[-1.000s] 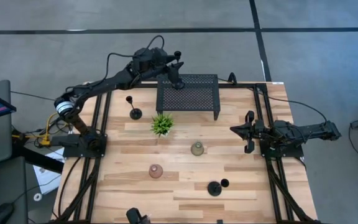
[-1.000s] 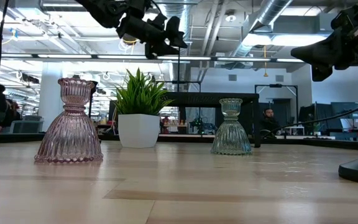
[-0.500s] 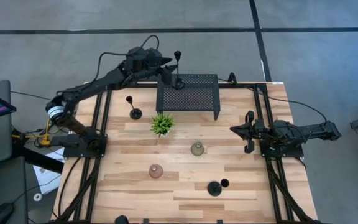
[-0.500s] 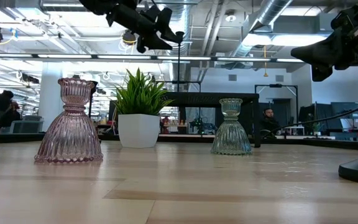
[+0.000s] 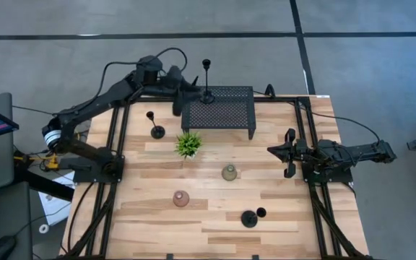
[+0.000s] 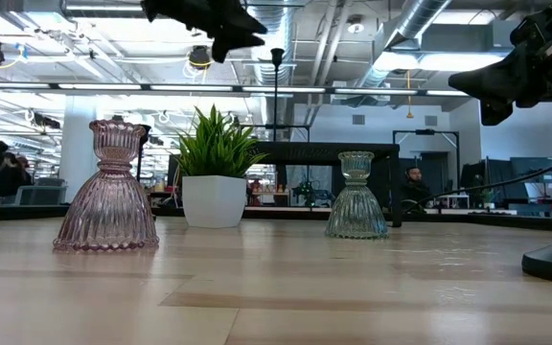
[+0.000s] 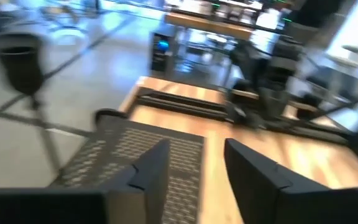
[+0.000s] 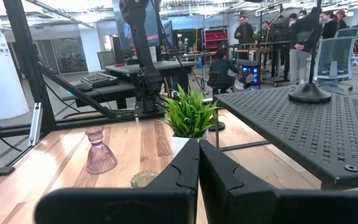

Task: Pick & Place candle stick holders
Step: Put the bottom black candle holder on the shelf

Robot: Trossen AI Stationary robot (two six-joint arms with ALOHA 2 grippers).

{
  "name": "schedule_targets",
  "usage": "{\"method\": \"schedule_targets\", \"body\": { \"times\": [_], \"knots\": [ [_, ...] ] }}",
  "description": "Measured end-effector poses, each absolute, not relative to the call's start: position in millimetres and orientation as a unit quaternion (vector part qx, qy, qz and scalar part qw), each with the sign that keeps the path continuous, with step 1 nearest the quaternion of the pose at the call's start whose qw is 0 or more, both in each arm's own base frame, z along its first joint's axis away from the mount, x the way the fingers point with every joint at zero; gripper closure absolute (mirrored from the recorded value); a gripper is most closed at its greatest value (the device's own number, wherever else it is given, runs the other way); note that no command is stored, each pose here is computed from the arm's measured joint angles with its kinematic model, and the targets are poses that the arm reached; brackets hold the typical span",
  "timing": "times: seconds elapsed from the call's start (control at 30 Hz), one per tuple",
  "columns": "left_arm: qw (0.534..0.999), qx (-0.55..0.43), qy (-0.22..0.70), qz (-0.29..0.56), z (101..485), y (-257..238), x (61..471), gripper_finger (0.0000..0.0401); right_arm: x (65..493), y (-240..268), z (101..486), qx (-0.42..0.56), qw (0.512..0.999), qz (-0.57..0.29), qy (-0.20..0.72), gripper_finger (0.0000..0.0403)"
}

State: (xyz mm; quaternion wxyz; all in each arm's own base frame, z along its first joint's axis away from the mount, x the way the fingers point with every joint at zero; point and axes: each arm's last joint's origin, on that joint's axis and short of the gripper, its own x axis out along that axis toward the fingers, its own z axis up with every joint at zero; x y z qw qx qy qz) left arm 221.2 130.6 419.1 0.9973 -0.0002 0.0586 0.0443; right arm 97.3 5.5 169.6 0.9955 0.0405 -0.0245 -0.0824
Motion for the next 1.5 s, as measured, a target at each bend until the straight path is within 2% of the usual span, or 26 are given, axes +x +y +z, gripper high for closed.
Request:
{"method": "schedule_targets", "body": {
  "times": [0.23, 0.43, 0.87, 1.07, 1.27, 1.5],
  "knots": [
    [0.996, -0.005, 0.069, -0.047, 420, 109, 220, 0.0344, 97, 5, 170, 0.041, 0.995, -0.083, -0.025, 0.0403],
    [0.996, -0.004, 0.068, -0.057, 420, 105, 223, 0.0395, 97, 5, 170, 0.041, 0.995, -0.083, -0.025, 0.0403],
    [0.997, 0.017, 0.062, -0.038, 418, 110, 230, 0.0383, 97, 5, 170, 0.040, 0.995, -0.082, -0.025, 0.0403],
    [0.986, 0.081, 0.051, -0.137, 419, 95, 228, 0.0397, 97, 5, 170, 0.040, 0.995, -0.082, -0.024, 0.0403],
    [0.978, 0.116, 0.046, -0.165, 417, 76, 217, 0.0398, 97, 5, 170, 0.040, 0.995, -0.082, -0.024, 0.0403],
    [0.989, 0.104, 0.072, -0.076, 378, 56, 189, 0.0398, 97, 6, 170, 0.056, 0.995, -0.080, -0.025, 0.0403]
  ]
}}
